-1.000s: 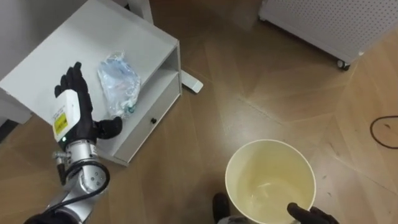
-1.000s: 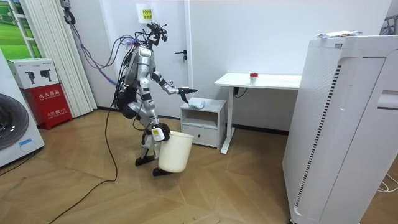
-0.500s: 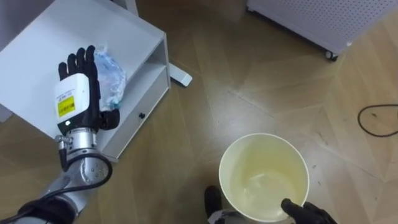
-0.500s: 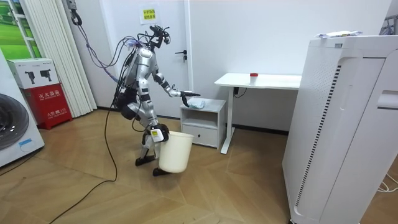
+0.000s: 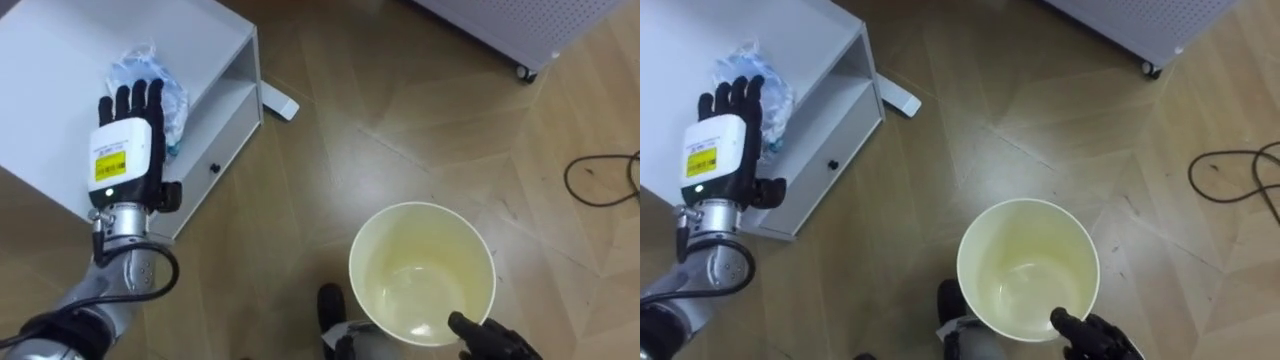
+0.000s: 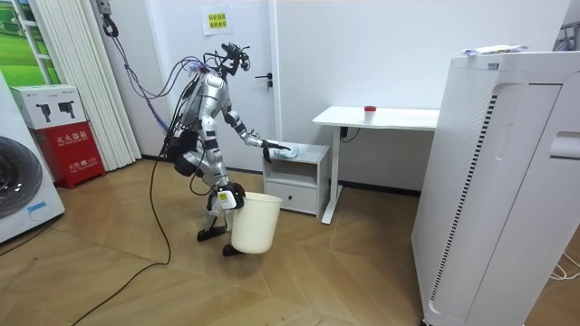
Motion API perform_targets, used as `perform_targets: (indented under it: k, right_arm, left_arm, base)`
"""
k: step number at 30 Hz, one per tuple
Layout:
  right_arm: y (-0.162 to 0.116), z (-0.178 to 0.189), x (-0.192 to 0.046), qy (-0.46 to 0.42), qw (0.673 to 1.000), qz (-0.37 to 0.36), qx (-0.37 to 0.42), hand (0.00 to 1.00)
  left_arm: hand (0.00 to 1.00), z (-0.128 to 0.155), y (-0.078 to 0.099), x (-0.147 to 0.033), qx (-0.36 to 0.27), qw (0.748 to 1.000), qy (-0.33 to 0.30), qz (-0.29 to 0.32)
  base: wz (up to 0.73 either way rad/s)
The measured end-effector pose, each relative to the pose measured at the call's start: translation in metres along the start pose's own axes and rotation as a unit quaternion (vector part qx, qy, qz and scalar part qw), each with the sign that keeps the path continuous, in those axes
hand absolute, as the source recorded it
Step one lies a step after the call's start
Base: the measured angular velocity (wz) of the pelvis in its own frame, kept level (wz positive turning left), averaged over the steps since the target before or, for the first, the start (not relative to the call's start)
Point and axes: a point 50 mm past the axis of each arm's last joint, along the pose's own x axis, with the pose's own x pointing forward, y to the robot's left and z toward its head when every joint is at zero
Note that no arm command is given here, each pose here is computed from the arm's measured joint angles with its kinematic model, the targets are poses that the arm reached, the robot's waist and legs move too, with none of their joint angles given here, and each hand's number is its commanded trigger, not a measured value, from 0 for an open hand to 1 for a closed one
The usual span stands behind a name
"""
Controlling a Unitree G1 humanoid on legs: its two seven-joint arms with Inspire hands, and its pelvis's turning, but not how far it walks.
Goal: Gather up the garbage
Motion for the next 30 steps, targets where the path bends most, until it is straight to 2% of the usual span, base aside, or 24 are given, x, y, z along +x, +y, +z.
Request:
perform_targets:
  k: [2, 3, 5, 10, 13, 15, 30]
  right_arm:
    - [0.000, -0.001, 0.000, 0.002, 1.000, 0.002, -0.002, 1.00]
    - [0.000, -0.001, 0.000, 0.004, 1.000, 0.002, -0.002, 1.00]
    - [0.000, -0.001, 0.000, 0.004, 1.000, 0.002, 0.000, 1.00]
    - [0.001, 0.000, 0.000, 0.006, 1.000, 0.000, 0.003, 1.00]
    - [0.003, 0.001, 0.001, 0.008, 1.000, 0.001, 0.003, 1.00]
    - [0.003, 0.000, 0.001, 0.009, 1.000, 0.001, 0.001, 1.00]
    - [-0.002, -0.008, -0.002, 0.031, 1.000, -0.004, 0.000, 1.00]
  left_arm:
    - [0.00, -0.005, -0.004, -0.002, 0.010, 1.000, 0.011, -0.024]
    - [0.05, -0.007, -0.005, -0.003, 0.013, 0.999, 0.016, -0.033]
    - [1.00, -0.009, -0.007, -0.004, 0.017, 0.999, 0.021, -0.043]
    - [1.00, -0.011, -0.008, -0.004, 0.028, 0.997, 0.027, -0.060]
    - [1.00, -0.011, 0.005, 0.008, 0.037, 0.998, 0.029, -0.038]
    - [1.00, -0.015, 0.008, 0.010, 0.044, 0.998, 0.034, -0.035]
    - [1.00, -0.024, 0.000, 0.002, 0.065, 0.993, 0.065, -0.071]
  base:
    - [0.00]
    - [0.00]
    - [0.00]
    - [0.07]
    - [0.05]
    - [-0.04]
    - [-0.01]
